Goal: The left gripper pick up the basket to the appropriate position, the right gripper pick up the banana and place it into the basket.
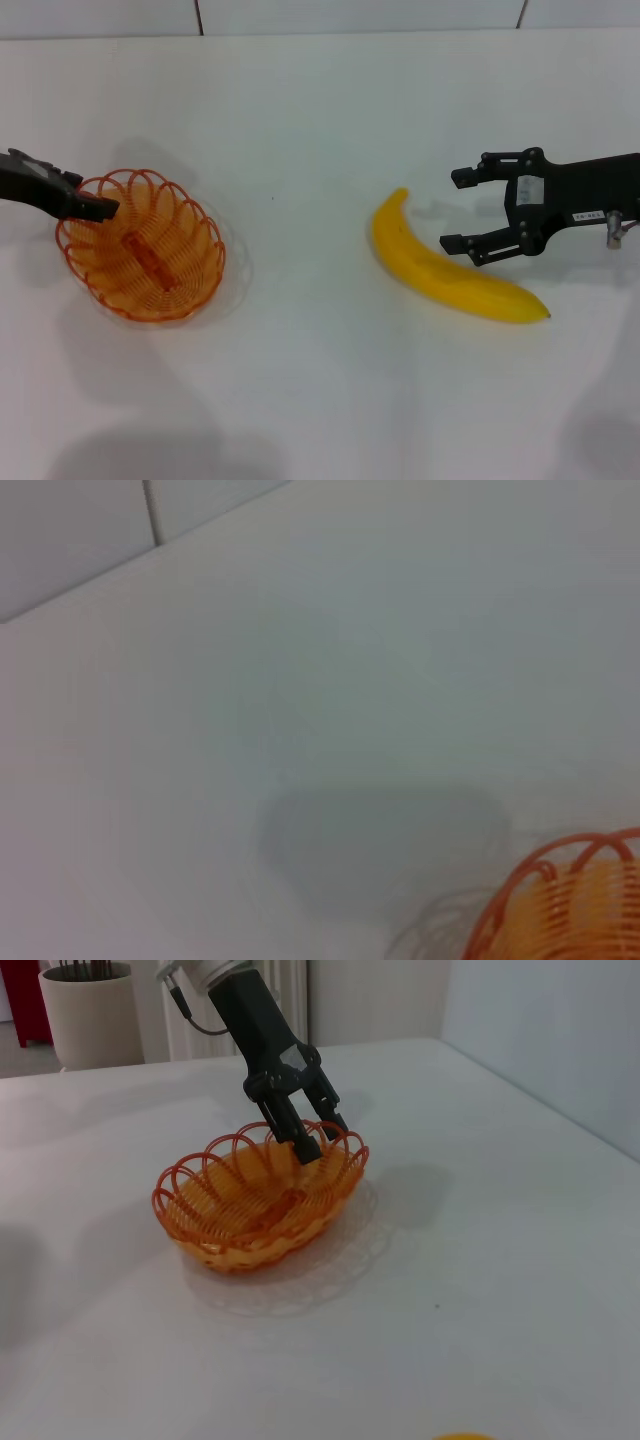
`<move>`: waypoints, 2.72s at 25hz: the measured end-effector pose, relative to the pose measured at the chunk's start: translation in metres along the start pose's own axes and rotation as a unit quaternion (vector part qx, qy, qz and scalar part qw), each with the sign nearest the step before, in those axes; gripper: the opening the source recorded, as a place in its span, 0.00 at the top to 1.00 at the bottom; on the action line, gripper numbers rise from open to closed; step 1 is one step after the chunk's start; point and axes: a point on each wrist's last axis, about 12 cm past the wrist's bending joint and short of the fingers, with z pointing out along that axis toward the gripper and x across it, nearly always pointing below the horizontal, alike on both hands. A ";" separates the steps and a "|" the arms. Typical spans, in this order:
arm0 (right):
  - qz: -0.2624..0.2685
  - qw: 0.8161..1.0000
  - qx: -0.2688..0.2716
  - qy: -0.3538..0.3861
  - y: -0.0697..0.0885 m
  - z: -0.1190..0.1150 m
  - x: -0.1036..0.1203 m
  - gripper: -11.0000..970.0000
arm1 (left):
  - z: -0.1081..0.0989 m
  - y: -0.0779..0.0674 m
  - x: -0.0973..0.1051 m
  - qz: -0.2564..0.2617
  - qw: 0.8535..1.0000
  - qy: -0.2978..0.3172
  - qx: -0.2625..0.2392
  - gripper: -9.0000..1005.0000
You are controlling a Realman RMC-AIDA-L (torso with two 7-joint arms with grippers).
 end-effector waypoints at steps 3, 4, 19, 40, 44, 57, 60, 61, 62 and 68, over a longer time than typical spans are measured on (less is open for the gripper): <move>0.000 1.000 0.000 0.000 0.000 0.000 0.000 0.07 | 0.000 0.000 0.000 0.000 1.000 0.000 0.000 0.22; 0.000 1.000 0.000 0.000 0.000 0.000 0.000 0.07 | 0.000 0.000 0.000 0.002 1.000 0.001 0.000 0.25; 0.004 1.000 -0.002 0.000 0.001 0.001 0.002 0.07 | -0.001 0.001 0.000 0.013 1.000 -0.006 -0.004 0.74; 0.004 1.000 -0.001 0.000 0.001 0.001 0.002 0.07 | -0.010 -0.008 -0.019 -0.096 0.990 -0.095 0.038 0.93; 0.004 1.000 -0.002 -0.001 0.001 0.002 0.001 0.07 | -0.011 -0.005 -0.018 -0.118 0.983 -0.135 0.034 0.93; 0.005 1.000 -0.011 0.002 -0.001 0.004 -0.005 0.07 | -0.001 -0.008 -0.010 -0.182 0.960 -0.204 0.055 0.93; 0.001 1.000 -0.018 0.005 -0.001 0.007 -0.008 0.07 | 0.005 -0.007 -0.005 -0.200 0.958 -0.201 0.052 0.93; 0.001 1.000 -0.020 0.006 -0.001 0.008 -0.009 0.07 | 0.007 -0.007 -0.004 -0.205 0.957 -0.200 0.051 0.93; 0.003 1.000 -0.022 0.008 -0.001 0.009 -0.009 0.07 | 0.009 -0.007 -0.003 -0.210 0.956 -0.201 0.049 0.93; 0.008 1.000 -0.025 0.012 -0.002 0.009 -0.011 0.07 | 0.017 -0.008 0.003 -0.239 0.949 -0.201 0.044 0.93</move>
